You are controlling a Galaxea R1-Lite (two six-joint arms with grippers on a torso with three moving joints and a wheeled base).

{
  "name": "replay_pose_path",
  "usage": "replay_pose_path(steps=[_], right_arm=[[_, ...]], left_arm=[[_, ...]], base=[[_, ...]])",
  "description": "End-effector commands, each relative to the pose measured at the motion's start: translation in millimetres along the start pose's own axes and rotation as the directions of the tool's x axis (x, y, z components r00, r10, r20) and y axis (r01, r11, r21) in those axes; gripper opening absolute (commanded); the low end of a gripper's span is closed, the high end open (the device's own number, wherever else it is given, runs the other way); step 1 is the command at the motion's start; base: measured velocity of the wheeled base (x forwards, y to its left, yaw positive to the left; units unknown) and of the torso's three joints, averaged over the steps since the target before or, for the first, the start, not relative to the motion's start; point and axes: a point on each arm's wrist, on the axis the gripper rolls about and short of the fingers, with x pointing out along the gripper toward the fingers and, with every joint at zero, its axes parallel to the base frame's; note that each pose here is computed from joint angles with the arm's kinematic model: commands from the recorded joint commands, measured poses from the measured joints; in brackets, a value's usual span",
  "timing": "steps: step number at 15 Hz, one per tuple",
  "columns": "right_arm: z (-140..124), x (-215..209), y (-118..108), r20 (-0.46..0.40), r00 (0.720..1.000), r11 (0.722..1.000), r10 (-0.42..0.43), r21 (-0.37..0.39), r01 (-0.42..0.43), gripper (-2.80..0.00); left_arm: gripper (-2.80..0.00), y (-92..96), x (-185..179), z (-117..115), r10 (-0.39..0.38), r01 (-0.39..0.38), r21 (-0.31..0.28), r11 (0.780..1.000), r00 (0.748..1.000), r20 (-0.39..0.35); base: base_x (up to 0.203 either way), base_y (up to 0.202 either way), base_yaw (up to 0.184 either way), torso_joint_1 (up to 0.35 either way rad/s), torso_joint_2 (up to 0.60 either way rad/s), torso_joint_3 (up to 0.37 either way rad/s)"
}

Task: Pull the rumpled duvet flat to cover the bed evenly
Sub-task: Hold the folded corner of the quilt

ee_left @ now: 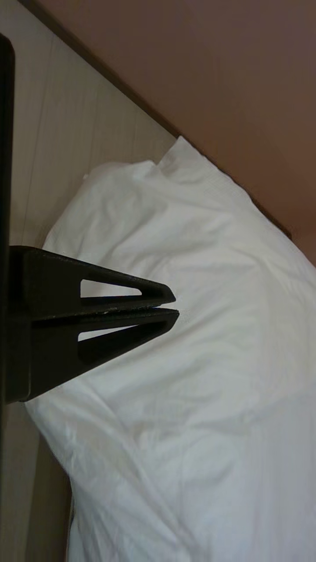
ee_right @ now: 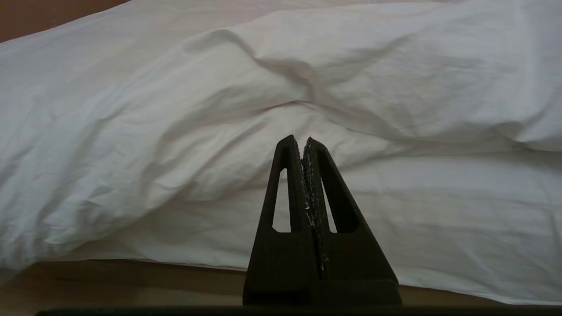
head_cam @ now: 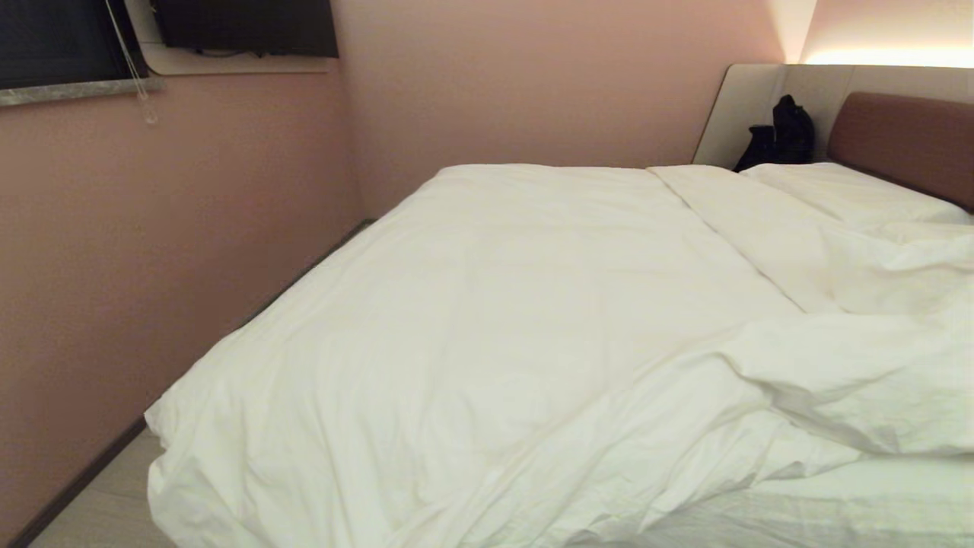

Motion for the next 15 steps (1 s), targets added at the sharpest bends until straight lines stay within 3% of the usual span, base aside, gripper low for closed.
replay_pose_path(steps=[1, 15], right_arm=[[0.1, 0.0, 0.0, 0.001, 1.0, 1.0, -0.001, 0.0, 0.001, -2.8], [0.0, 0.0, 0.0, 0.0, 1.0, 1.0, -0.001, 0.0, 0.001, -2.8]], left_arm=[[-2.8, 0.0, 0.0, -0.2, 0.0, 0.0, -0.002, 1.0, 1.0, -0.001], [-2.8, 0.1, 0.0, 0.0, 0.002, -0.002, -0.015, 1.0, 1.0, 0.001]], base=[[0.0, -0.2, 0.002, 0.002, 0.0, 0.002], [0.0, -0.195, 0.001, 0.003, 0.0, 0.002]])
